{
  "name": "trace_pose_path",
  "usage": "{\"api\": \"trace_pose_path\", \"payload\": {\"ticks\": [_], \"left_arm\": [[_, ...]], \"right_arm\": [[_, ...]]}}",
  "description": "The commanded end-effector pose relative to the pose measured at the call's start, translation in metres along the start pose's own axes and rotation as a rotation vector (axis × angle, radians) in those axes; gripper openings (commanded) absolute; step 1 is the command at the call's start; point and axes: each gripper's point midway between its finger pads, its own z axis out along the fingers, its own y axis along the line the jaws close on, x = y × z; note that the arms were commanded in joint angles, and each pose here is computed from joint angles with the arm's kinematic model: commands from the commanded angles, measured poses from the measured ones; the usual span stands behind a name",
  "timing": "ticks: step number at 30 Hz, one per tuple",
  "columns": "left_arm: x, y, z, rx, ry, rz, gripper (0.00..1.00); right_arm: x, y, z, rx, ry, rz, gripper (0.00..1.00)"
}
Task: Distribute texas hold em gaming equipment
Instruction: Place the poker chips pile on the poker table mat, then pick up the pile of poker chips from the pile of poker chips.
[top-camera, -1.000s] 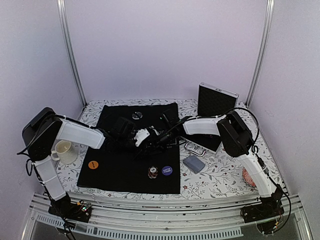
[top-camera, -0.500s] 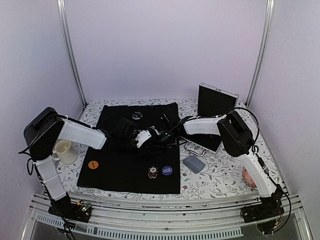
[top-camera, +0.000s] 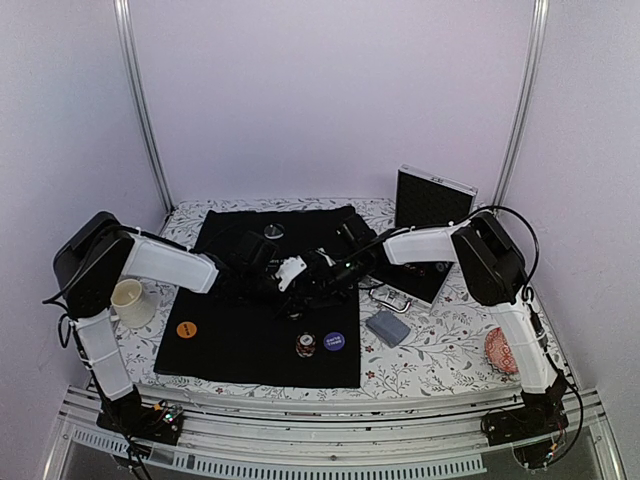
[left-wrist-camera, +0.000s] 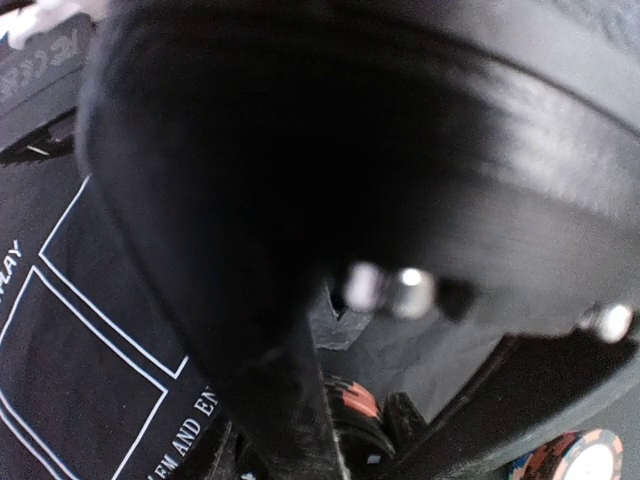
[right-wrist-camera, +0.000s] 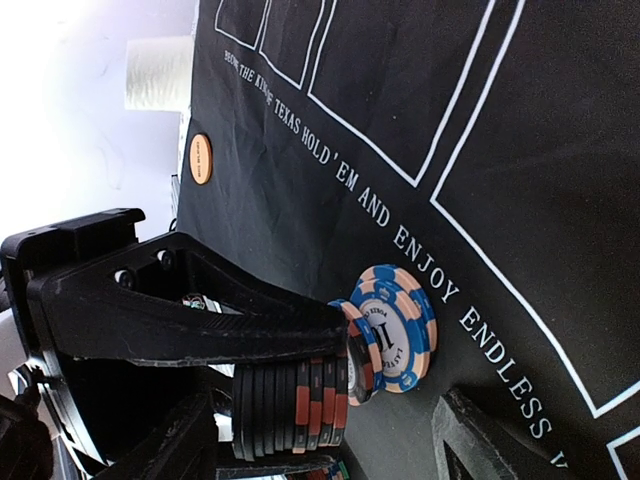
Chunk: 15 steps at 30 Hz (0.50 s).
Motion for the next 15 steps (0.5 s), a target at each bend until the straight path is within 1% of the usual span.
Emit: {"api": "trace_pose_path", "payload": {"ticks": [1, 3, 7, 10, 15], "left_arm": [[0.025, 0.008, 0.004, -0.007, 0.088, -0.060, 0.00], [0.023, 0.008, 0.002, -0.006, 0.083, -0.056, 0.00], [0.019, 0.010, -0.007, -0.021, 0.089, -0.044, 0.00], [0.025, 0.010, -0.012, -0.029, 0.125, -0.040, 0.00], [0.038, 0.003, -0.009, 0.010, 0.178, -0.044, 0.00]], "right_arm": [[-0.013, 0.002, -0.026, 0.034, -0.058, -0.017, 0.77], [-0.020, 0.017, -0.040, 0.038, -0.095, -0.048, 0.77], [-0.026, 0.019, -0.056, 0.067, -0.136, -0.056, 0.78], [-0.029, 0.016, -0.065, 0.098, -0.157, -0.058, 0.78], [-0.030, 0.012, -0.073, 0.122, -0.164, -0.061, 0.79]]}}
